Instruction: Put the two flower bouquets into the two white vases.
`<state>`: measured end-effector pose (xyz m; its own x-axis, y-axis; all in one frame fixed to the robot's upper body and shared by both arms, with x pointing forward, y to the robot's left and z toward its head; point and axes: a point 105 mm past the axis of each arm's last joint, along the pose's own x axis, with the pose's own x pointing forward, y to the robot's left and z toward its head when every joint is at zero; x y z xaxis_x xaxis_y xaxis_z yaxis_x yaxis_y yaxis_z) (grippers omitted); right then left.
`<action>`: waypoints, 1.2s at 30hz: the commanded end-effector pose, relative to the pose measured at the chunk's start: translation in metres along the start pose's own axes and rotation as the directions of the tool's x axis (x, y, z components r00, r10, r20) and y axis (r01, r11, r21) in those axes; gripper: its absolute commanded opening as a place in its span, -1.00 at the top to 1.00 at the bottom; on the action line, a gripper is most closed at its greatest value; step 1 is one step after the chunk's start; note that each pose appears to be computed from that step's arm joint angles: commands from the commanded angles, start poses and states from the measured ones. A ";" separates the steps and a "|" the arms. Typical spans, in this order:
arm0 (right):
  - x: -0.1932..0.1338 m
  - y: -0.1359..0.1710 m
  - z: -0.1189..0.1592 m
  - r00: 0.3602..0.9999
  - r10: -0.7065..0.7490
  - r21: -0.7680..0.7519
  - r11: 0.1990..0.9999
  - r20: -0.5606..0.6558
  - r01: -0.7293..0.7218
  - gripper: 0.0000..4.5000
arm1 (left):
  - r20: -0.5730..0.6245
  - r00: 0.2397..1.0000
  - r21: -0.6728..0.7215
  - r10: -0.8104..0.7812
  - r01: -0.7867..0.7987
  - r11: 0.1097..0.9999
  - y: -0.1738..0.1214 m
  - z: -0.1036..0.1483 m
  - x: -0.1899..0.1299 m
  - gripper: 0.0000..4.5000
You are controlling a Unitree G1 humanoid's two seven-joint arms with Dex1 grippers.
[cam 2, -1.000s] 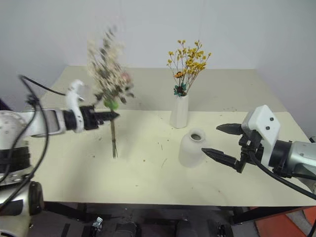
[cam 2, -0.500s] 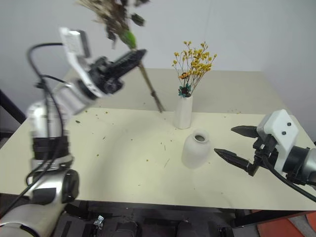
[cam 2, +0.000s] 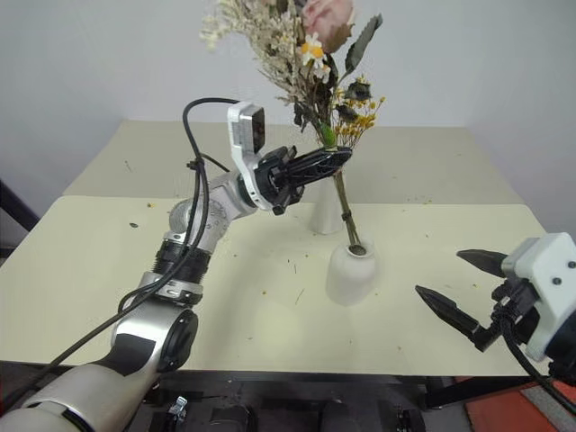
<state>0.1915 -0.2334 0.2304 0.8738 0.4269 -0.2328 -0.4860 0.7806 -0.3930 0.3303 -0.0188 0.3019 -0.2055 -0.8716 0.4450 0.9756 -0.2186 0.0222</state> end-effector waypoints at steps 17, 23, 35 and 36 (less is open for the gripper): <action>-0.004 -0.009 0.013 0.992 -0.109 -0.045 0.993 0.069 0.112 -1.00 | -0.187 0.981 0.169 -0.052 0.084 0.982 0.003 -0.042 0.013 0.96; 0.002 -0.012 0.013 0.991 -0.110 -0.051 0.992 0.082 0.114 -1.00 | -0.276 0.961 0.180 0.003 0.049 0.982 0.012 -0.064 0.016 0.96; 0.002 -0.004 0.009 0.994 -0.081 -0.040 0.996 0.076 0.085 -1.00 | -0.306 0.952 0.129 0.000 0.041 0.991 0.012 -0.076 0.014 0.24; 0.002 -0.004 0.009 0.994 -0.077 -0.041 0.996 0.073 0.080 -1.00 | -0.317 0.948 0.125 -0.002 0.044 0.991 0.012 -0.076 0.013 0.15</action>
<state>0.1983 -0.2346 0.2314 0.9062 0.3867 -0.1713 -0.4224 0.8085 -0.4098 0.3362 -0.0656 0.2275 -0.1975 -0.9704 0.1389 0.9768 -0.1829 0.1113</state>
